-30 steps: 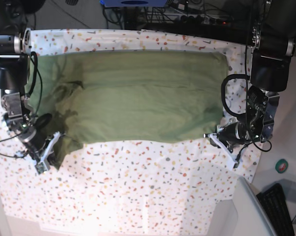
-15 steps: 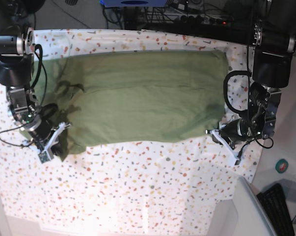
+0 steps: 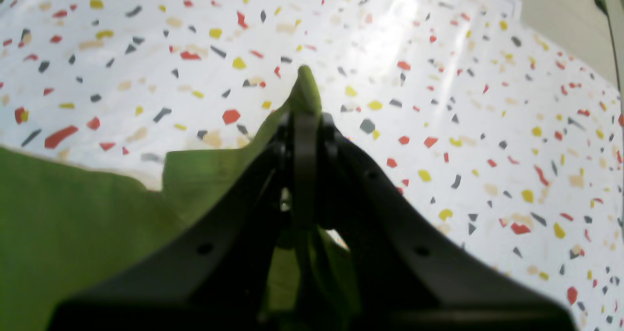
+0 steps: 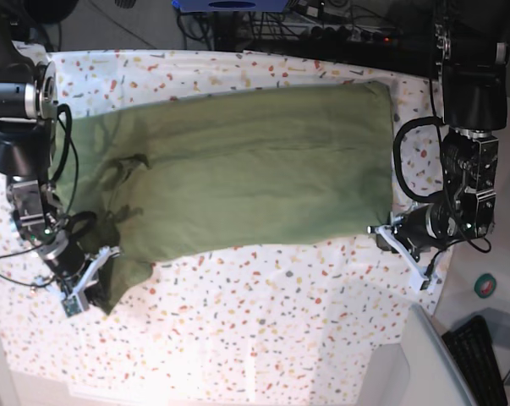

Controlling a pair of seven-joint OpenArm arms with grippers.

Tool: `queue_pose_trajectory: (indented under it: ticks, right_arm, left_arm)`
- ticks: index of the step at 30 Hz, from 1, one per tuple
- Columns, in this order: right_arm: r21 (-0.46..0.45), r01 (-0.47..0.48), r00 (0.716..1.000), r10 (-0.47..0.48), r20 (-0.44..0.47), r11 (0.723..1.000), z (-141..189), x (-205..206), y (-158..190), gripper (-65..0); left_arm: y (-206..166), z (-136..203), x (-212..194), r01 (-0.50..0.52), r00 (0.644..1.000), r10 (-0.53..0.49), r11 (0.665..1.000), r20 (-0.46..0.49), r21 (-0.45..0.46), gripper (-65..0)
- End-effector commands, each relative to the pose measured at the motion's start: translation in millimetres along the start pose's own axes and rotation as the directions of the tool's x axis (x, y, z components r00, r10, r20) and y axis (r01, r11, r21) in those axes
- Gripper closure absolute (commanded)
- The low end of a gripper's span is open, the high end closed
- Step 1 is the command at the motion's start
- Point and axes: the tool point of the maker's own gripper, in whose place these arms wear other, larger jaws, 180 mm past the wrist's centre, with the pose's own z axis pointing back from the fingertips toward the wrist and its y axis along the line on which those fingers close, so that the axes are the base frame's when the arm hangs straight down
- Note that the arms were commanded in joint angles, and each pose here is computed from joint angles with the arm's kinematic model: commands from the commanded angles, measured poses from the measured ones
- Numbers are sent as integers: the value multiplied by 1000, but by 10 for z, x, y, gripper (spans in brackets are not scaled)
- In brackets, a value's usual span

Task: Layout the t-shirt on the table in an organized manner, then fold the t-shirt properly
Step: 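Hold the hem with both grippers and pull it toward the collar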

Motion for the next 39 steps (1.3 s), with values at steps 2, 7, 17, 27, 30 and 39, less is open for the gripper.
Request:
queue_pose_trajectory:
  ticks: [2, 7, 17, 27, 30, 39]
  right_arm:
    - [-21, -5, 998, 7, 62, 1000, -23, 219, -121, 0]
    - [-31, -6, 998, 8, 70, 1000, -23, 263, -177, 0]
    - [-17, 16, 997, -15, 74, 1000, -136, 363, -129, 0]
    - [34, 75, 996, -76, 40, 997, -260, 272, 197, 0]
    - [32, 83, 996, -84, 39, 996, -261, 267, 203, 0]
    - [25, 75, 997, -75, 0, 997, -303, 297, 153, -237]
  left_arm:
    - [-15, 37, 140, 21, 999, -21, 1000, 32, -2, 0]
    - [-41, 83, 119, 32, 999, -32, 999, 41, -3, 0]
    - [-133, 228, 98, 91, 996, -91, 996, 15, -5, 0]
    - [-80, 236, -102, 92, 996, -92, 996, -22, 3, 0]
    - [-61, 243, -108, 94, 995, -93, 996, -24, 7, 0]
    - [-46, 248, -103, 94, 995, -94, 995, -25, 10, 0]
